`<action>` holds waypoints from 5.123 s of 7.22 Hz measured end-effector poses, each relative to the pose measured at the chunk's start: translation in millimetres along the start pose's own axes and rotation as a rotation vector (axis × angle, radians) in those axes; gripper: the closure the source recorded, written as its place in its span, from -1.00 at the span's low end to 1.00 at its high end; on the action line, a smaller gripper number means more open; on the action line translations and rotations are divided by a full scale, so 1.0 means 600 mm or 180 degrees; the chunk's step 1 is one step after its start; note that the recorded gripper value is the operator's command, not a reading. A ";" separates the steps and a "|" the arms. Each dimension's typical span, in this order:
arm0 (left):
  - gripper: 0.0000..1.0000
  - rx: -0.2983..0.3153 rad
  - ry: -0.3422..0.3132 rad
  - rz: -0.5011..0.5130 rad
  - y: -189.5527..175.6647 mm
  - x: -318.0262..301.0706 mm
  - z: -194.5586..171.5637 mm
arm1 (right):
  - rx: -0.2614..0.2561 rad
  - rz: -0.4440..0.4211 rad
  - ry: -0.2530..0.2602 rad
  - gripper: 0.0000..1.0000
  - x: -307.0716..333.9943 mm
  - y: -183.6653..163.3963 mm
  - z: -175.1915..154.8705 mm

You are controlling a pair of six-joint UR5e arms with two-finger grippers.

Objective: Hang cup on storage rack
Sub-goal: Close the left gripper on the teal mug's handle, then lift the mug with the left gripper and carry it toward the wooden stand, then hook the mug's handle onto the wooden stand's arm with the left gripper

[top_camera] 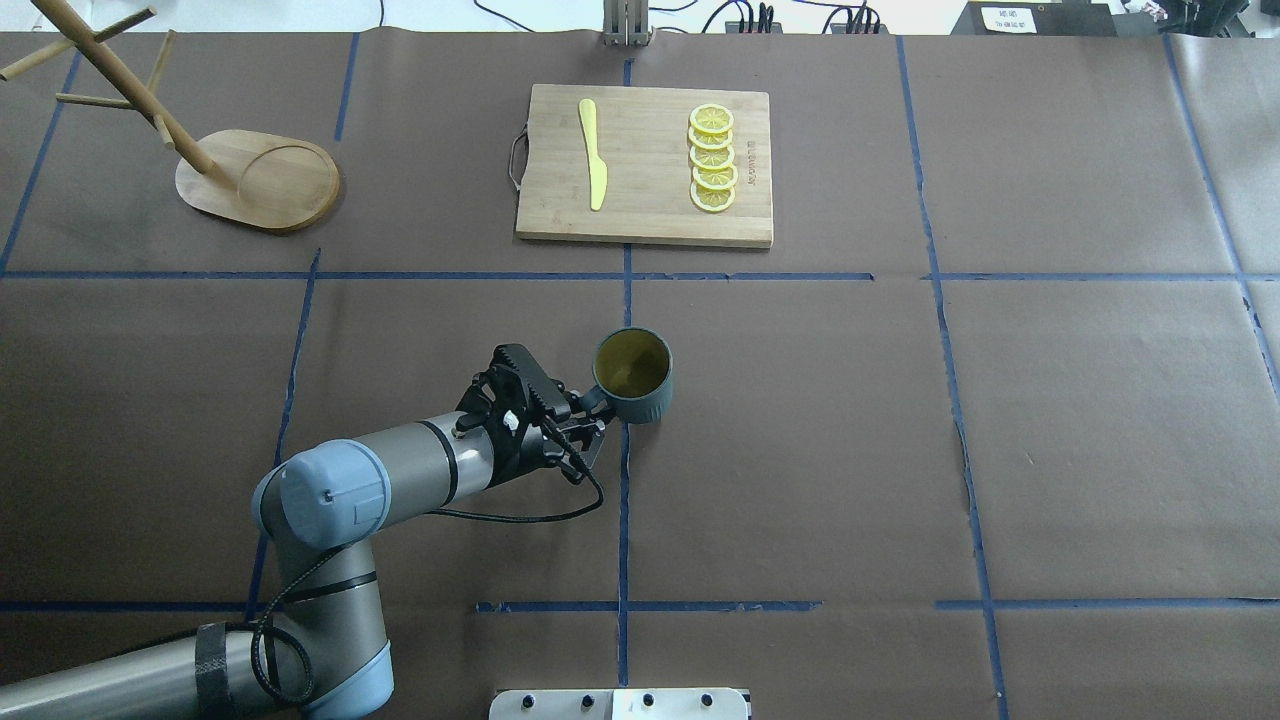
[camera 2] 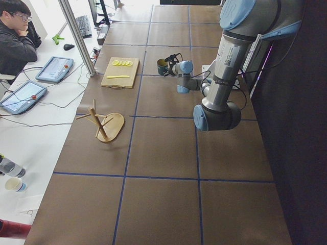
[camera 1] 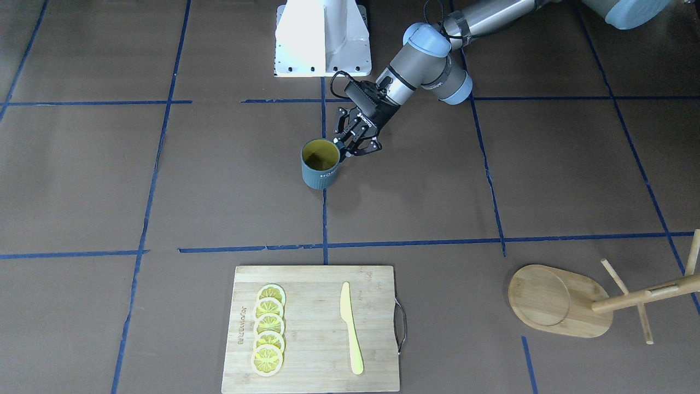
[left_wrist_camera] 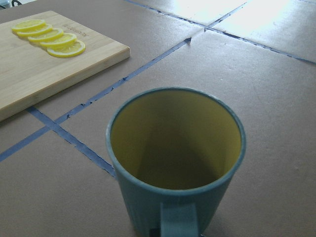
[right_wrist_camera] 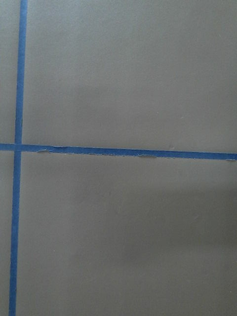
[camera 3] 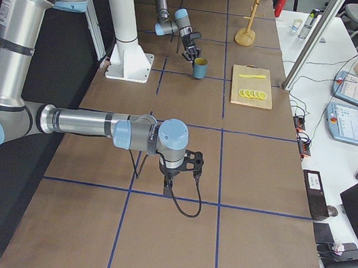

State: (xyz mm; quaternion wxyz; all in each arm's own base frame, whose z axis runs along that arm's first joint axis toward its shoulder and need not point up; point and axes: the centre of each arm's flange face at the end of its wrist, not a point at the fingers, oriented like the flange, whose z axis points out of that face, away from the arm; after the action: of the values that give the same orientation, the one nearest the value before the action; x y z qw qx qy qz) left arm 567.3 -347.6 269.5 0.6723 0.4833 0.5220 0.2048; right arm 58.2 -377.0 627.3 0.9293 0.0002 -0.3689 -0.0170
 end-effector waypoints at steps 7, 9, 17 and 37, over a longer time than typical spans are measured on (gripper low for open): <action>1.00 0.0327 0.0030 -0.3438 -0.130 -0.136 -0.059 | 0.0003 -0.0014 -0.0003 -1.00 -0.001 -0.001 0.000; 1.00 0.0480 0.0188 -0.4561 -0.188 -0.216 -0.101 | 0.0002 -0.0013 -0.0002 -1.00 -0.001 -0.001 0.000; 1.00 0.1282 0.1257 -0.7192 -0.303 -0.505 -0.306 | 0.0024 -0.0038 0.0004 -1.00 -0.004 -0.010 -0.004; 0.86 0.1340 0.1613 -0.7409 0.005 -0.811 -0.438 | 0.0047 -0.0054 0.0004 -1.00 -0.007 -0.015 -0.009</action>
State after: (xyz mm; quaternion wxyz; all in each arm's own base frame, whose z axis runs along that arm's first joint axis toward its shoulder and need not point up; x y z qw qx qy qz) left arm 151.1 -611.2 520.4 0.2410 -0.2297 0.7846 -0.5230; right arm 58.2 -386.0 620.3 0.9294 0.0102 -0.3684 -0.0221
